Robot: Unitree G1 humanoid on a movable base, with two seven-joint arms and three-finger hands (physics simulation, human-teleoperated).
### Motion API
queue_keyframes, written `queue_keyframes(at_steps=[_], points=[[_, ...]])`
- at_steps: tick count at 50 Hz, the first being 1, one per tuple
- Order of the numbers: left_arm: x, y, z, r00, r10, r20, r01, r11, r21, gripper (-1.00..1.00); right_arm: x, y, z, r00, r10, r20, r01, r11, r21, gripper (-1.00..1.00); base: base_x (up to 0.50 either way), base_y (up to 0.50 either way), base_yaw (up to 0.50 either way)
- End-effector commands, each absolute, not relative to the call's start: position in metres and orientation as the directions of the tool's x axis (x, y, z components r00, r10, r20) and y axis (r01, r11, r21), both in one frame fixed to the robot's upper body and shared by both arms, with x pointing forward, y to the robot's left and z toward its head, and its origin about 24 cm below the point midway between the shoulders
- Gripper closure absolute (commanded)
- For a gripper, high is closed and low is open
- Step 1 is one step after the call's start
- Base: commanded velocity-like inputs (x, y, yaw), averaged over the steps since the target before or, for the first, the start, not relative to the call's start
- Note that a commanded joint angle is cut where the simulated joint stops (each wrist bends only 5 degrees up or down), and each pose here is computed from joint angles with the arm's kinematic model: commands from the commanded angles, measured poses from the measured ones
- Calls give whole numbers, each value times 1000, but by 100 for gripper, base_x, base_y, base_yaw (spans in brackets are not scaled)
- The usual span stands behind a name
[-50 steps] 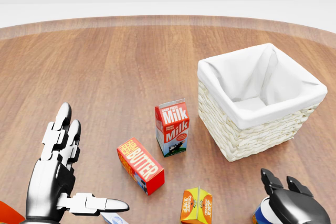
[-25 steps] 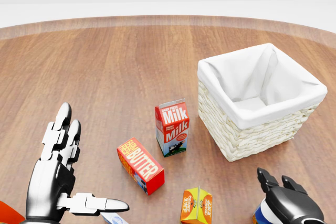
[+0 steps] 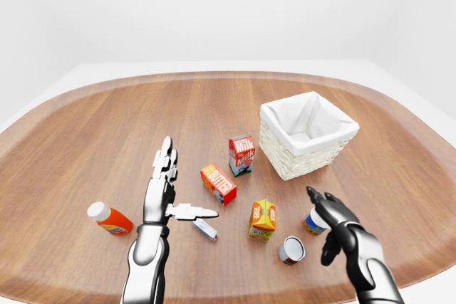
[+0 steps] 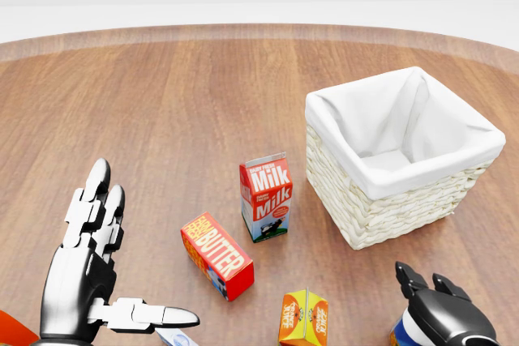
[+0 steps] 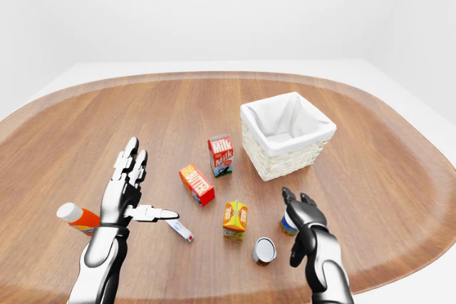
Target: Pick up the alphabet soup and the tomato sauce, and put them in the basket.
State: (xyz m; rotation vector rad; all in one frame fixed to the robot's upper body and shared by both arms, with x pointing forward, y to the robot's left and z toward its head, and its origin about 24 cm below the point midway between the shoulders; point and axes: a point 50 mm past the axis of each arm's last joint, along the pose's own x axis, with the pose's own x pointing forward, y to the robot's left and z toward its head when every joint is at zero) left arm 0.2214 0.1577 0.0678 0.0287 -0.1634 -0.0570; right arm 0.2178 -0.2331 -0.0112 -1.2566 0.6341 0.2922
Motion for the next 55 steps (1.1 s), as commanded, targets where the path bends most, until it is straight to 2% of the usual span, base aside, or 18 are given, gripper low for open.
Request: queue_keyframes(at_steps=[1, 55], points=[[223, 160, 69, 985, -23, 168, 16, 999, 46, -100, 219, -235, -14, 793, -135, -594, -537, 306, -786, -100, 0, 0, 0], [223, 160, 69, 985, -23, 168, 15, 999, 46, -100, 221, -235, -32, 776, -136, -615, -553, 321, -769, -100, 0, 0, 0]])
